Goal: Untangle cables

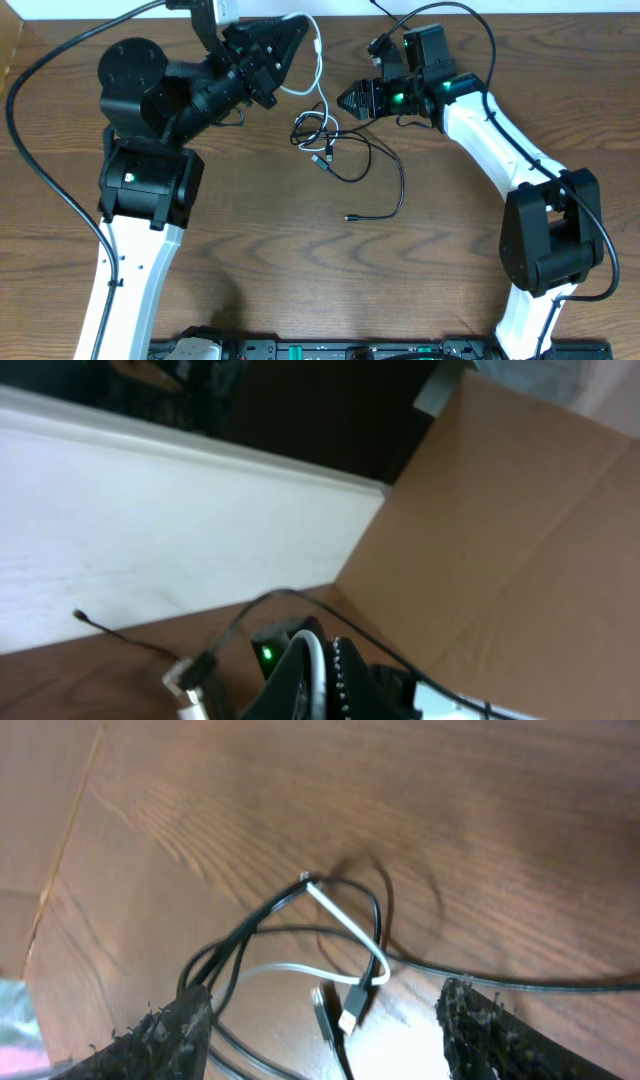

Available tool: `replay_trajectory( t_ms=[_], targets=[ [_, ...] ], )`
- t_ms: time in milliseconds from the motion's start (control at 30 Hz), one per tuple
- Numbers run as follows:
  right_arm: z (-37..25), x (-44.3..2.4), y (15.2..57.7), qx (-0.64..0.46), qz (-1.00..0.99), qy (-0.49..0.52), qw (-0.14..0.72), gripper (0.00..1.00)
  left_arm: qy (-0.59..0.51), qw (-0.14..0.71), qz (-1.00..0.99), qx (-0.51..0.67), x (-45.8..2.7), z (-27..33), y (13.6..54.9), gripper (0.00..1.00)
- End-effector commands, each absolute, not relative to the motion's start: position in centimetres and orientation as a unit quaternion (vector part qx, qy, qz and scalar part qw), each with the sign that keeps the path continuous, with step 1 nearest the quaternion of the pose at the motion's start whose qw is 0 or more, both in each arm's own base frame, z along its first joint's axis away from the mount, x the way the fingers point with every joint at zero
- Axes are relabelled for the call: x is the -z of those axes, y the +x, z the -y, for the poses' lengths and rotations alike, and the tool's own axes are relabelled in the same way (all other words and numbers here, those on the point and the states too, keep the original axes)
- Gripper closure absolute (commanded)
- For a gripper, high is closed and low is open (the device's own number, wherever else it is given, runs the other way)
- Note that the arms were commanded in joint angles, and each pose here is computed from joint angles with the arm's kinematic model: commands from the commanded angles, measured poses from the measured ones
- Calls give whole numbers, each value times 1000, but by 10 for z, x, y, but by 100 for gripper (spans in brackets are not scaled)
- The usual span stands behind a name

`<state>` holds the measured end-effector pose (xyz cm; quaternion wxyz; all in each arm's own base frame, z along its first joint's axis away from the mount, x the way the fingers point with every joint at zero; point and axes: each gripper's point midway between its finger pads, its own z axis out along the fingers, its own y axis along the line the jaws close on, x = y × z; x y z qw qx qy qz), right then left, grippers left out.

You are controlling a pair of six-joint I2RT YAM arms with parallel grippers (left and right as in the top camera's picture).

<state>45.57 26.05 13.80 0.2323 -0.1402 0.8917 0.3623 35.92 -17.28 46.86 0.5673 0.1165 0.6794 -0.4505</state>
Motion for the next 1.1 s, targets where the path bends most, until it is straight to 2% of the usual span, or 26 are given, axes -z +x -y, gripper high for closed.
replay_trajectory(
  t_ms=[0,300,533,933,1067],
  targets=[
    [-268,-135,447,-377,-881,-176,224,31,70,600,-674,425,-481,157,370,93],
    [-274,-132,437,-384,-882,-182,206,30,29,578,-708,404,-450,150,396,93],
    [-270,-122,430,-364,-896,-173,185,31,-24,590,-694,412,-462,119,404,93],
    [-315,-169,436,-438,-806,-286,278,27,-17,573,-693,437,-463,123,399,93],
    [-329,-160,445,-407,-810,-292,306,40,-19,571,-695,437,-462,123,399,92]
  ],
)
